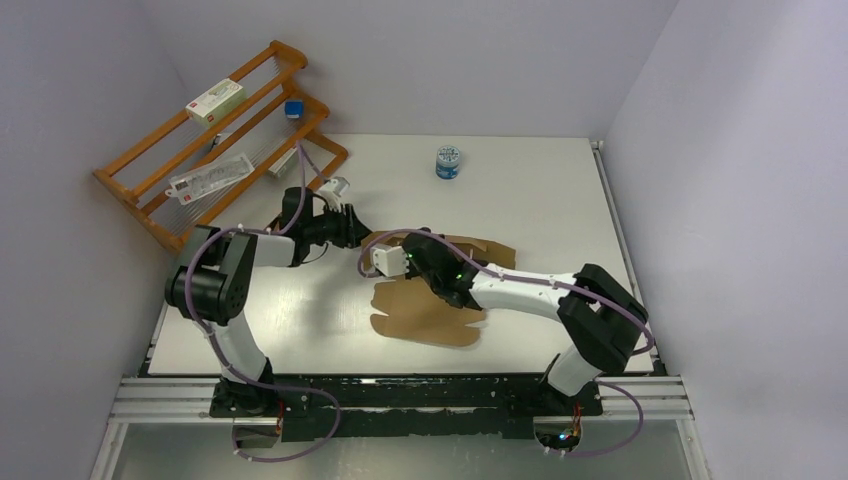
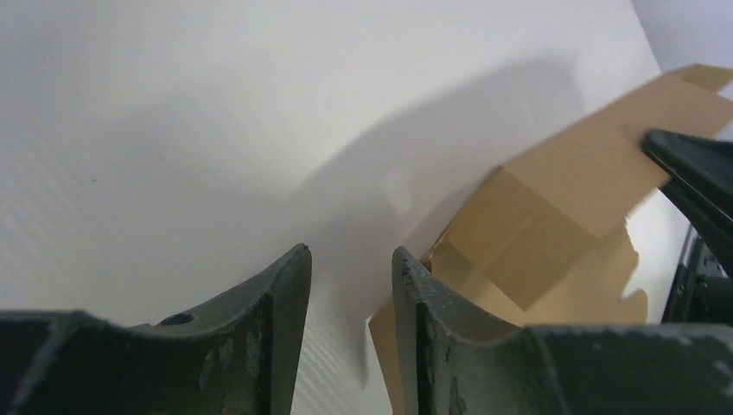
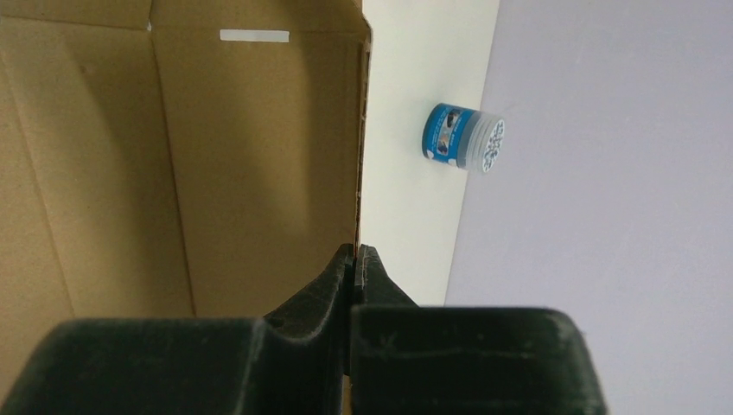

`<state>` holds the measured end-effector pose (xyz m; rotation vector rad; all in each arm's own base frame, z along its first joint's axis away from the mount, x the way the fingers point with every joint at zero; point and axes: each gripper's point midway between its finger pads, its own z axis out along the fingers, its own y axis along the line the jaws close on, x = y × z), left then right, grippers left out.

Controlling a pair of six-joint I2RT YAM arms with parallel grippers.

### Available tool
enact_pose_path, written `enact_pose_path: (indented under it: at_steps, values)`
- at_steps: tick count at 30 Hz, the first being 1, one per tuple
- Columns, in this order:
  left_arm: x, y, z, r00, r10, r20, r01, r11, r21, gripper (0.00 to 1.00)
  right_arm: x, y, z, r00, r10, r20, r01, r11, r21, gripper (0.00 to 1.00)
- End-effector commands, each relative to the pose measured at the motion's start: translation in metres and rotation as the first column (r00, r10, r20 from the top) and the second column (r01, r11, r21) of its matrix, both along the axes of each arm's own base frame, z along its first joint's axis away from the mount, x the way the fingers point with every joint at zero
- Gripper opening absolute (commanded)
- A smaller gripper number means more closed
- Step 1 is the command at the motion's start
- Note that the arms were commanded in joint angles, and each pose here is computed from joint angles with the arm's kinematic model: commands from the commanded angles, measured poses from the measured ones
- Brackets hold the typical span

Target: Fold the paper box

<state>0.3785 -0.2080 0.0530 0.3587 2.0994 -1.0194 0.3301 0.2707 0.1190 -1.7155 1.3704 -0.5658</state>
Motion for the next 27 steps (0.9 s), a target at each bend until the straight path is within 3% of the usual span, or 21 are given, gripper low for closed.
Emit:
enact_pose_path:
  at_steps: [1,12,27]
  values:
    - [-0.022,-0.021,0.028,0.985,-0.125,0.118,0.131,0.991,-0.041,0.44,-0.003,-0.004,0.011,0.998,-0.038,0.056,0.035,0.998,0.043,0.00]
    - [-0.062,-0.038,0.032,0.976,-0.185,0.113,0.194,0.978,-0.073,0.41,-0.018,-0.011,0.003,0.995,-0.044,0.091,0.040,0.998,0.038,0.00]
    - [-0.094,-0.038,0.031,0.978,-0.120,0.170,0.132,0.989,-0.063,0.43,-0.041,-0.003,-0.007,0.993,-0.018,0.115,0.011,0.998,0.069,0.00]
